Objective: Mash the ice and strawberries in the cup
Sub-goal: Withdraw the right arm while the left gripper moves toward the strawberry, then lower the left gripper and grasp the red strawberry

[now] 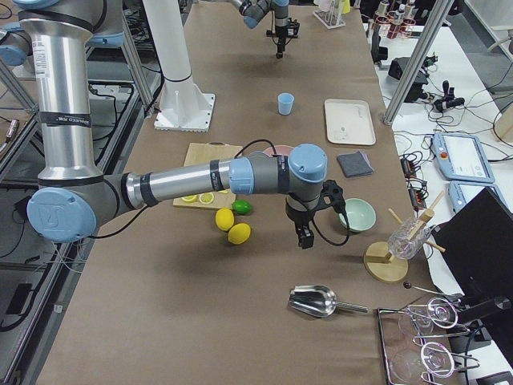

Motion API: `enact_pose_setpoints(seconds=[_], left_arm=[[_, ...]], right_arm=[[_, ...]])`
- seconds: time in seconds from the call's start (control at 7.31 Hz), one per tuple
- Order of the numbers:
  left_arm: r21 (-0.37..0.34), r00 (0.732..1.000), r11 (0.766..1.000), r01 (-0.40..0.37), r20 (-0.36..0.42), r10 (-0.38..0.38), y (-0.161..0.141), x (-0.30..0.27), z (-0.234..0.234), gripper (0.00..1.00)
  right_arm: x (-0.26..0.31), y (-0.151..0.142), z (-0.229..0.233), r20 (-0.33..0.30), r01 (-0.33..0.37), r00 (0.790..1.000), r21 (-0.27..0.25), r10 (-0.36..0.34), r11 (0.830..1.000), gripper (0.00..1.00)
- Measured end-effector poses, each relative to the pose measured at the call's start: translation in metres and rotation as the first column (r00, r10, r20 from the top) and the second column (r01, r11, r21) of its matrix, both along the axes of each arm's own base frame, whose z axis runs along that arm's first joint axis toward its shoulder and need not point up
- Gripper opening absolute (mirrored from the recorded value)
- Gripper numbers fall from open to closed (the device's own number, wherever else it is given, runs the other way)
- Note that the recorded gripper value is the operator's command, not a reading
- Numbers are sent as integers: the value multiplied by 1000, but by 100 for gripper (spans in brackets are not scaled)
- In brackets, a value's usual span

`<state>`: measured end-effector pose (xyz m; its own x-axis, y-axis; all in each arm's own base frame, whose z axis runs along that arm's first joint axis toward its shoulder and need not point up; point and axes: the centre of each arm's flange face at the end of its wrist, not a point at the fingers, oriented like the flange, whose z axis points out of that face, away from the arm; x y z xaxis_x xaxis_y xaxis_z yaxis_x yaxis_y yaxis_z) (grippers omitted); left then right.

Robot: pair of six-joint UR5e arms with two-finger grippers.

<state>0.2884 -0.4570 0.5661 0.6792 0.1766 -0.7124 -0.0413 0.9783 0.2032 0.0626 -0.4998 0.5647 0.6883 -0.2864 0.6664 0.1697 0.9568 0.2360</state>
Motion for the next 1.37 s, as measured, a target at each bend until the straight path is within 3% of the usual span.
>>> enact_pose_setpoints(seconds=[0.41,0.82,1.09,1.37], left_arm=[[5,1000,1000,0,-18,0,3,0,-8,62],[5,1000,1000,-8,-12,8,11,-1,-3,43],[6,1000,1000,-15,-13,15,16,2,-4,39],[11,1000,1000,-20,-16,20,18,3,-7,37]], right_arm=[[26,0,27,-77,-9,997,-53,5,999,99],[29,3,40,-169,0,985,-96,-16,995,99],[26,4,42,-165,5,986,-126,-26,992,99],[22,3,37,-109,7,994,-144,-23,990,99]])
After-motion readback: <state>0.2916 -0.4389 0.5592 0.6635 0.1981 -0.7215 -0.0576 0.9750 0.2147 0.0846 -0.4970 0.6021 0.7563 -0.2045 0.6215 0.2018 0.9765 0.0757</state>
